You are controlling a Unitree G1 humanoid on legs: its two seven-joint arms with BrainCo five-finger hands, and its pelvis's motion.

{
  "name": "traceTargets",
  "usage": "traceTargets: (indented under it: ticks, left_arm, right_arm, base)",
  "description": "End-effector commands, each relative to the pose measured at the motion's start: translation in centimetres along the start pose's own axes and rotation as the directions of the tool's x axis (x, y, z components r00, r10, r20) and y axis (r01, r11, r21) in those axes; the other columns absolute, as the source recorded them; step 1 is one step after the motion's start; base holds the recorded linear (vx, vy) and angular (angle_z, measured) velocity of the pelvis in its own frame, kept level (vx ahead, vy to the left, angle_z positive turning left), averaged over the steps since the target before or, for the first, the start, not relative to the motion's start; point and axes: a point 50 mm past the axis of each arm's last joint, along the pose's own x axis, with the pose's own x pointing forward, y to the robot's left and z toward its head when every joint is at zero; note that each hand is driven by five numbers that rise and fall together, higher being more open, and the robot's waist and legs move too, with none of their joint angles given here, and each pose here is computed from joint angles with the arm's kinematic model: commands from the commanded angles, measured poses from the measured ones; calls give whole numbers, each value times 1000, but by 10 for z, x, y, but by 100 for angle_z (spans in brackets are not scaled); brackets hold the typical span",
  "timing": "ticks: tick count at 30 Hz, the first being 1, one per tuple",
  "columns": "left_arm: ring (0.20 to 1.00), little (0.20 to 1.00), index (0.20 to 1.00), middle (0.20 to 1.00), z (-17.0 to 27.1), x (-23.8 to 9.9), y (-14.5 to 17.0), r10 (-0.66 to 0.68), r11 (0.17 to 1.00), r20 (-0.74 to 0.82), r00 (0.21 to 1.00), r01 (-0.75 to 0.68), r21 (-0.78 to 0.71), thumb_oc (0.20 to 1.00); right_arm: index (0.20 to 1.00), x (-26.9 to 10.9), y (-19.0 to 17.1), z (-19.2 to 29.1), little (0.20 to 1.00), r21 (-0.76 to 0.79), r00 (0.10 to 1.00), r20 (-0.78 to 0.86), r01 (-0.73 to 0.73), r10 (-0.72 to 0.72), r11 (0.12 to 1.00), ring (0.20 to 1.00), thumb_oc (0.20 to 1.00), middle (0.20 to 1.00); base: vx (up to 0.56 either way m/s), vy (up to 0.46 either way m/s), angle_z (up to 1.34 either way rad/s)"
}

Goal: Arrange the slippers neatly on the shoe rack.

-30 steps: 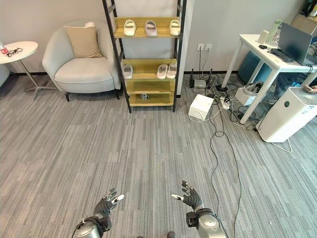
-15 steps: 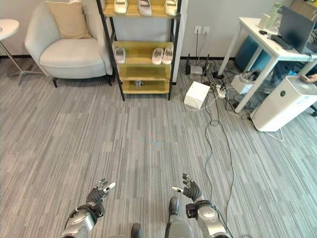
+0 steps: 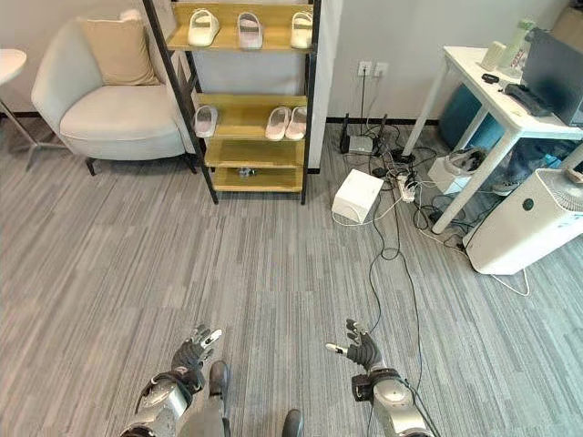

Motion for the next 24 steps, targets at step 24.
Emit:
traceTargets:
  ticks: [24]
  left_arm:
    - [1000, 1000, 1000, 1000, 18, 5, -12, -93, 990, 61, 994, 86, 110, 1000]
  right_arm:
    - [1000, 1, 1, 28, 1000, 35, 990, 138, -32, 27, 999, 1000, 1000, 1000]
  base:
    - [306, -50, -3]
